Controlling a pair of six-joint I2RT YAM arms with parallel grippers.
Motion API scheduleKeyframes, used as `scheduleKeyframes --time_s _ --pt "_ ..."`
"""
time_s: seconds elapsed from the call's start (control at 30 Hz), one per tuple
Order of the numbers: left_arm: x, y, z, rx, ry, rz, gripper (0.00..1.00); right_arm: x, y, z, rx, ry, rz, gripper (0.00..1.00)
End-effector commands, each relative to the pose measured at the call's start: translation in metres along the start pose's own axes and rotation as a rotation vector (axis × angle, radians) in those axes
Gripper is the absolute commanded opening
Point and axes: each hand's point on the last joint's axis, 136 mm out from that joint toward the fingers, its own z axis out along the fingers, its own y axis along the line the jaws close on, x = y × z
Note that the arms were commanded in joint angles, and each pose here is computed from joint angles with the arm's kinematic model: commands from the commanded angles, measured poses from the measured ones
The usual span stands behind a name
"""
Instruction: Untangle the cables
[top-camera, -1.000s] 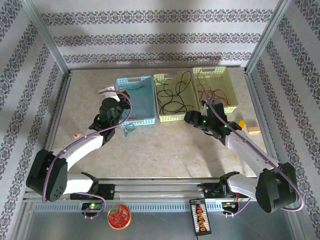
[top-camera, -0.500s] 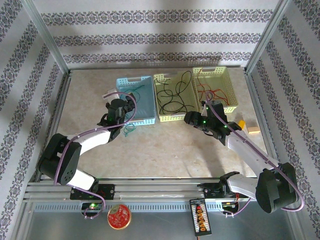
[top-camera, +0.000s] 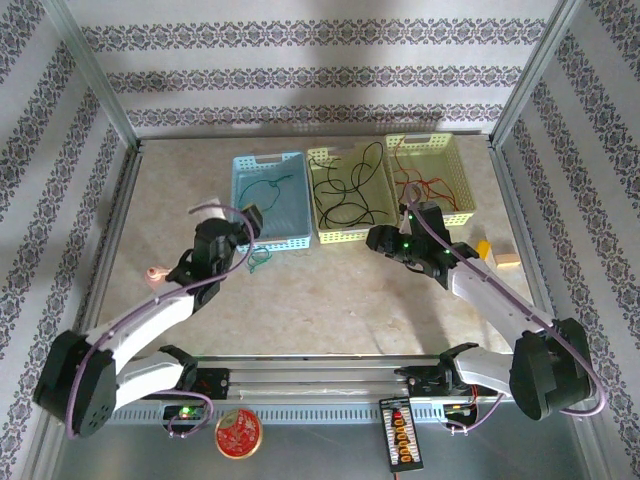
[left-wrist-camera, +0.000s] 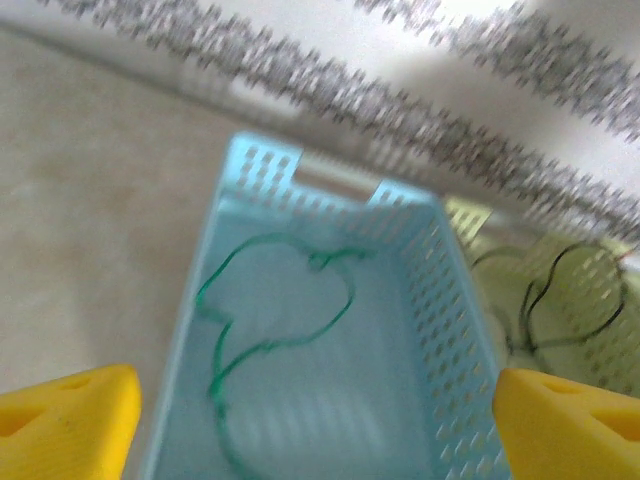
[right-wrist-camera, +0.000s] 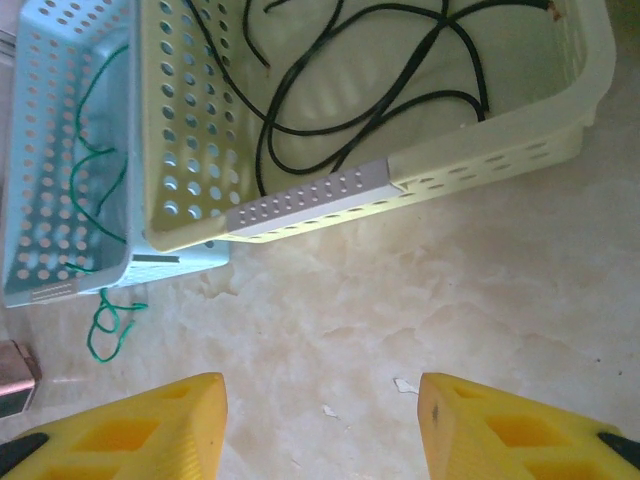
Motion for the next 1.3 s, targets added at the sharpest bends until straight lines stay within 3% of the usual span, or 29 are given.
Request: scheduleKeyframes --time_s 0.0,0.27,0.8,0.9,1.13,1.2,1.27 --pt "0.063 0.042 -0.015 -0.111 0.174 -0.006 0.88 -0.003 0.007 0.006 -0.009 0.009 -0.011 0.53" --pt "0.114 0.059 -0.015 -0.129 0.323 0.008 0.83 -0.003 0.013 0.015 -0.010 0.033 -0.015 0.52" --pt "0.150 0.052 0.016 -0.104 0.402 0.018 0.68 -0.002 0.011 0.012 0.006 0.034 -0.031 0.52" --pt "0.150 0.052 0.019 -0.109 0.403 0.027 0.53 -0.002 0.012 0.012 0.004 0.035 -0.034 0.52" --pt "0.157 0.044 0.012 -0.048 0.445 0.047 0.05 0.000 0.014 0.011 -0.009 0.043 -0.046 0.52" --pt "0.159 0.033 0.005 0.031 0.465 0.044 0.00 0.003 0.020 0.012 -0.040 0.056 -0.061 0.52" --pt "0.159 0.004 -0.008 0.206 0.489 0.031 0.00 0.009 0.035 0.010 -0.101 0.079 -0.101 0.52"
